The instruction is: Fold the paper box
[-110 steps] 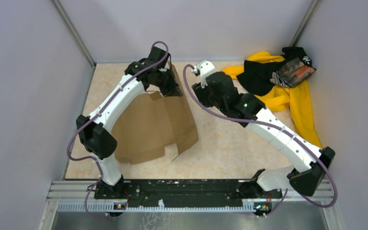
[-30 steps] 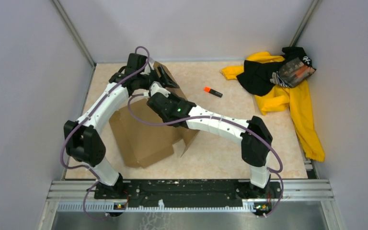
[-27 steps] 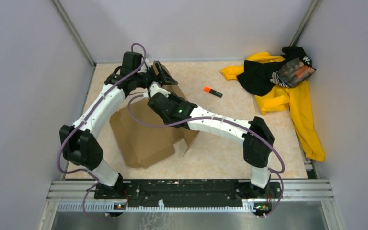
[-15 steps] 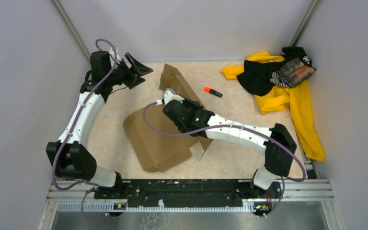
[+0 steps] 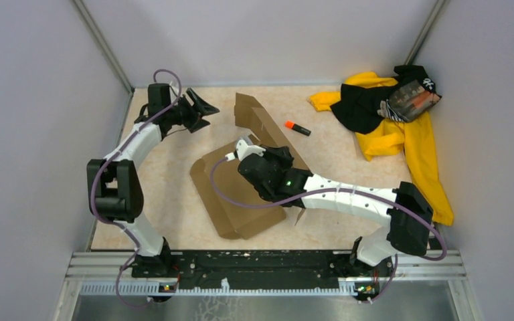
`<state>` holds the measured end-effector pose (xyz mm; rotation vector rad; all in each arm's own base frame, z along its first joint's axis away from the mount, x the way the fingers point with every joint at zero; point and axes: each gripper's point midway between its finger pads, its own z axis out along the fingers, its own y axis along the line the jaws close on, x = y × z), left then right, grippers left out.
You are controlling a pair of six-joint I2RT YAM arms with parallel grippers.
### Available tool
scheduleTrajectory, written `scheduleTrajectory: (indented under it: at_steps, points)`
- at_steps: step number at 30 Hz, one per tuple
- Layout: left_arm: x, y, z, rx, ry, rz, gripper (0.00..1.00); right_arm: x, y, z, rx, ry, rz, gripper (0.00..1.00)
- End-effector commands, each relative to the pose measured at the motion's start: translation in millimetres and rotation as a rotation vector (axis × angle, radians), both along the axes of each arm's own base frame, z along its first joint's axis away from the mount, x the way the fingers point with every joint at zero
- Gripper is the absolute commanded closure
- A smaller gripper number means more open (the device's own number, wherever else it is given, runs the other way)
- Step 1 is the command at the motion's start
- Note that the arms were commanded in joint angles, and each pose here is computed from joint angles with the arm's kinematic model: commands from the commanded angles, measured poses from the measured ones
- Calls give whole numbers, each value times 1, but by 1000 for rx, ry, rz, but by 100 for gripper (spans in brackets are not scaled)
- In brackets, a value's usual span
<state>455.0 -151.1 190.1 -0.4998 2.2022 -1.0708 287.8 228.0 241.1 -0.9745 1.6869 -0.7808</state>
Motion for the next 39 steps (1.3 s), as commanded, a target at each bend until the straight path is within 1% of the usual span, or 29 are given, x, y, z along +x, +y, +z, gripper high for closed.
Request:
scheduleTrajectory:
  at_steps: [1,6,10,13,16,19,23,25,33,39]
  points:
    - [24,3,33,18,-147,-7,25,-8,-4,16,11,-70,-15,100]
    - [33,3,34,9,-168,-9,25,-9,-7,0,-48,-59,-32,100]
    - [48,1,29,-7,-170,-10,25,-10,-7,-6,-57,-42,-30,100]
    - [58,-12,45,-80,-225,-66,25,-10,-5,-10,-41,-26,-13,100]
    - [57,-32,68,-139,-290,-149,27,-11,-2,-12,-26,-8,1,100]
    - [50,-49,85,-151,-348,-209,35,-11,1,-15,-16,4,13,100]
    - [36,-66,90,-164,-382,-268,56,-12,5,-19,-1,22,24,100]
    - [29,-73,90,-168,-393,-292,64,-12,7,-22,12,34,33,100]
    - [3,-86,83,-173,-414,-330,66,-15,5,-32,6,63,26,100]
    - [-8,-95,73,-180,-393,-354,68,-16,3,-33,6,66,16,100]
